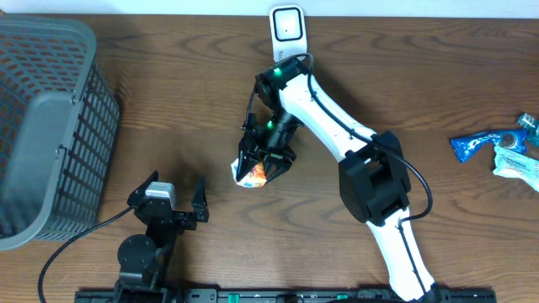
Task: Scan the item barcode
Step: 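Lift the Kleenex pack and hold it over the scanner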
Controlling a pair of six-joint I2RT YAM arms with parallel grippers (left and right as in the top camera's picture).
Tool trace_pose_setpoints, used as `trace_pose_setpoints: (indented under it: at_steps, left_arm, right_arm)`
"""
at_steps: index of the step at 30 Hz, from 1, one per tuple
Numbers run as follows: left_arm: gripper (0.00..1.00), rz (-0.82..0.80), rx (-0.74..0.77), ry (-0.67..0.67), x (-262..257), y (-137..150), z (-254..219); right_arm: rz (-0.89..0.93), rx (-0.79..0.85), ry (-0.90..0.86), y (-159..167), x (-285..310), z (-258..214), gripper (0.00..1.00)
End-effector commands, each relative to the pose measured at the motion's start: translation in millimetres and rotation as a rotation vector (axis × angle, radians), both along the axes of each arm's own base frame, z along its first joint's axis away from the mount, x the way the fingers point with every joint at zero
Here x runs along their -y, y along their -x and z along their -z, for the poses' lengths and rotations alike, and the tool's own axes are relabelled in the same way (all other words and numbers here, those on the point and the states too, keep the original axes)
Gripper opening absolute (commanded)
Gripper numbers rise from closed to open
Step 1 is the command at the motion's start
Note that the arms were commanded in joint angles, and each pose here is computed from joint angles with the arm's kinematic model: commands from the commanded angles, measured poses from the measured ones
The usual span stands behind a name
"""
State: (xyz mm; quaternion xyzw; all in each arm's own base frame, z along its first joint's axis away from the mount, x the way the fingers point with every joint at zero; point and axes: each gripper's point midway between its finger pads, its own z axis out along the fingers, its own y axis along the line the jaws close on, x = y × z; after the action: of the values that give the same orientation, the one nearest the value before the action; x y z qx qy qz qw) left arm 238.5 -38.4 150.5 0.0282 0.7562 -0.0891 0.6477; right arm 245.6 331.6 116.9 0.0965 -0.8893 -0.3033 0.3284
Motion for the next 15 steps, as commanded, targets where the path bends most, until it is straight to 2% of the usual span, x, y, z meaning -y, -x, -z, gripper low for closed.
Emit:
trace_pose_setpoints:
  at_steps: [1, 5, 10, 15]
  left_arm:
    - [0.98, 0.023, -0.037, -0.008, 3.8, 1.9, 12.6]
    - [0.98, 0.023, -0.037, -0.008, 3.8, 1.9, 12.6]
    - [0.98, 0.023, -0.037, -0.008, 3.8, 1.9, 12.6]
    - [0.98, 0.023, -0.037, -0.008, 3.8, 1.9, 12.6]
  right_arm:
    - [0.003, -0.019, -0.019, 3.6, -4.7, -2.0, 0.45]
    - [-0.041, 0.063, 0.078, -4.1, 11.9, 14.6, 0.41]
    - [0.003, 0.130, 0.056, -27.5, 12.3, 15.4, 0.42]
    - [0.068, 0.344, 0.140, -80.4, 24.9, 14.8, 0.40]
